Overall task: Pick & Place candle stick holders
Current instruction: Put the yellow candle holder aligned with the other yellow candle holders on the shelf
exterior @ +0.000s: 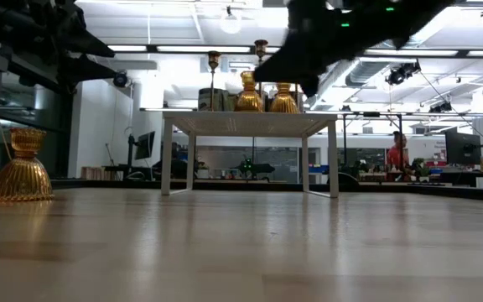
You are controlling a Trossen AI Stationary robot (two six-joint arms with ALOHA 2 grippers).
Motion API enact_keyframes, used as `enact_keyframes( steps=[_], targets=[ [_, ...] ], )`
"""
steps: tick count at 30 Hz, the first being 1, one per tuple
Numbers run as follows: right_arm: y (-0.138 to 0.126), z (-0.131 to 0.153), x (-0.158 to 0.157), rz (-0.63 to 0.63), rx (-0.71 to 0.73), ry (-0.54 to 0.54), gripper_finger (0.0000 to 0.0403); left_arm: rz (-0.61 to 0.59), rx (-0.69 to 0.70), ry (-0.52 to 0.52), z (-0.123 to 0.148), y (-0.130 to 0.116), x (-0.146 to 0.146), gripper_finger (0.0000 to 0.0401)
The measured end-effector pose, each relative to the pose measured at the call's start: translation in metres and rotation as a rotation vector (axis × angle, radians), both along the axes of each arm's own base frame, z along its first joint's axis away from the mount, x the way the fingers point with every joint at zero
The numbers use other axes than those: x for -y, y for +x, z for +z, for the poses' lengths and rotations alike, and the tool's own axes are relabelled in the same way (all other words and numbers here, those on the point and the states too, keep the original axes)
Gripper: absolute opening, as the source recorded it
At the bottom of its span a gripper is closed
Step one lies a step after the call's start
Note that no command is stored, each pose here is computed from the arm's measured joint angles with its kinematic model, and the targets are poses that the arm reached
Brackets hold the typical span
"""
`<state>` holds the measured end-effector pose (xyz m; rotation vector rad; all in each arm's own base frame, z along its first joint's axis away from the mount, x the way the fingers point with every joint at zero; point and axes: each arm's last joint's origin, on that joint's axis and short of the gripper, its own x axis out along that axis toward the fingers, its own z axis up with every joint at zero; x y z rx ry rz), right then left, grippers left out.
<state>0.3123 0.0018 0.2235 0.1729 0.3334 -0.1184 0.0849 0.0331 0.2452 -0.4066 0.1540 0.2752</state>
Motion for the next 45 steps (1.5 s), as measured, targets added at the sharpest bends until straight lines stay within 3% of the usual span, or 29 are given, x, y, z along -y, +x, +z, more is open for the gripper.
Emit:
enact_keyframes(
  steps=[6, 13, 21, 39, 45],
  targets=[
    [-0.048, -0.006, -0.012, 0.058, 0.022, -0.011, 0.0003, -0.001, -0.002, -0.001, 0.000, 0.000, 0.000, 0.0223],
    [-0.103, -0.023, -0.015, 0.068, 0.059, 0.056, 0.0003, -0.003, -0.005, -0.003, -0.001, 0.000, 0.000, 0.0223],
    [-0.146, -0.043, -0.010, 0.061, 0.112, 0.080, 0.0003, -0.003, -0.006, -0.003, -0.001, 0.000, 0.000, 0.0223],
    [-0.182, -0.071, -0.006, 0.082, 0.196, 0.142, 0.0003, -0.003, -0.006, -0.003, -0.001, 0.000, 0.000, 0.0223],
    [-0.185, -0.067, -0.006, 0.127, 0.223, 0.062, 0.0003, -0.002, -0.006, -0.003, -0.001, 0.000, 0.000, 0.0223]
  ],
)
